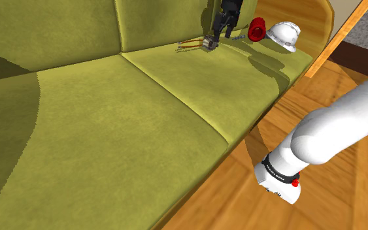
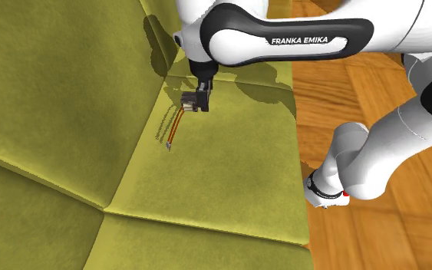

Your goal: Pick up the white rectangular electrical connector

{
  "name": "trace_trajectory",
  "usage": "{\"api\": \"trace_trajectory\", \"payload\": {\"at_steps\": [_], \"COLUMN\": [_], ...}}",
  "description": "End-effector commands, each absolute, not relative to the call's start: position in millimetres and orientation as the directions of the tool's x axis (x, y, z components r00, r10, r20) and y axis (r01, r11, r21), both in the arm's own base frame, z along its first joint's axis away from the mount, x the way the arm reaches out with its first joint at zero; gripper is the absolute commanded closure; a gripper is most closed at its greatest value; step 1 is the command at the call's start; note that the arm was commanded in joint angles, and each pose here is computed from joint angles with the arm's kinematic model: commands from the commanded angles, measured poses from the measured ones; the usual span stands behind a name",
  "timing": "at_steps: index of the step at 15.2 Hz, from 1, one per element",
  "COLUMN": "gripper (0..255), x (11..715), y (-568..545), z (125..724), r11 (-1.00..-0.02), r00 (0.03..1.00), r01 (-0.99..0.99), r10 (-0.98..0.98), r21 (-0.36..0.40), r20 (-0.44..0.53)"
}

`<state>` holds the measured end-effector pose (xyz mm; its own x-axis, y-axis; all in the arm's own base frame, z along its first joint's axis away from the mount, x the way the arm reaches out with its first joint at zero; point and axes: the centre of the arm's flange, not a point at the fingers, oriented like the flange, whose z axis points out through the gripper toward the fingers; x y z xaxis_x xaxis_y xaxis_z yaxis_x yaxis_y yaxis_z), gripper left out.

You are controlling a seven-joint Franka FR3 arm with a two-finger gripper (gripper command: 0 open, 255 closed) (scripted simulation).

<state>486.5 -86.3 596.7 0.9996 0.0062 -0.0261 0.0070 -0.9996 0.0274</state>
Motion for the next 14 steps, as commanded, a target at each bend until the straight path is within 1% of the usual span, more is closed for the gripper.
{"api": "trace_trajectory", "payload": {"at_steps": [1, 3, 12, 13, 14], "gripper": [0, 0, 0, 255, 255], "x": [507.0, 525.3, 525.3, 525.9, 526.2], "y": [-99.4, -110.3, -110.3, -110.5, -110.7], "z": [601.2, 604.5, 564.5, 564.4, 564.4], "r11": [-1.000, -1.000, -1.000, -1.000, -1.000], "r00": [1.000, 1.000, 1.000, 1.000, 1.000], "r01": [0.010, 0.011, 0.011, 0.011, 0.011], "r10": [0.009, 0.011, 0.011, 0.011, 0.011], "r21": [0.024, 0.020, 0.020, 0.020, 0.020], "r20": [-0.020, -0.014, -0.014, -0.014, -0.014]}}
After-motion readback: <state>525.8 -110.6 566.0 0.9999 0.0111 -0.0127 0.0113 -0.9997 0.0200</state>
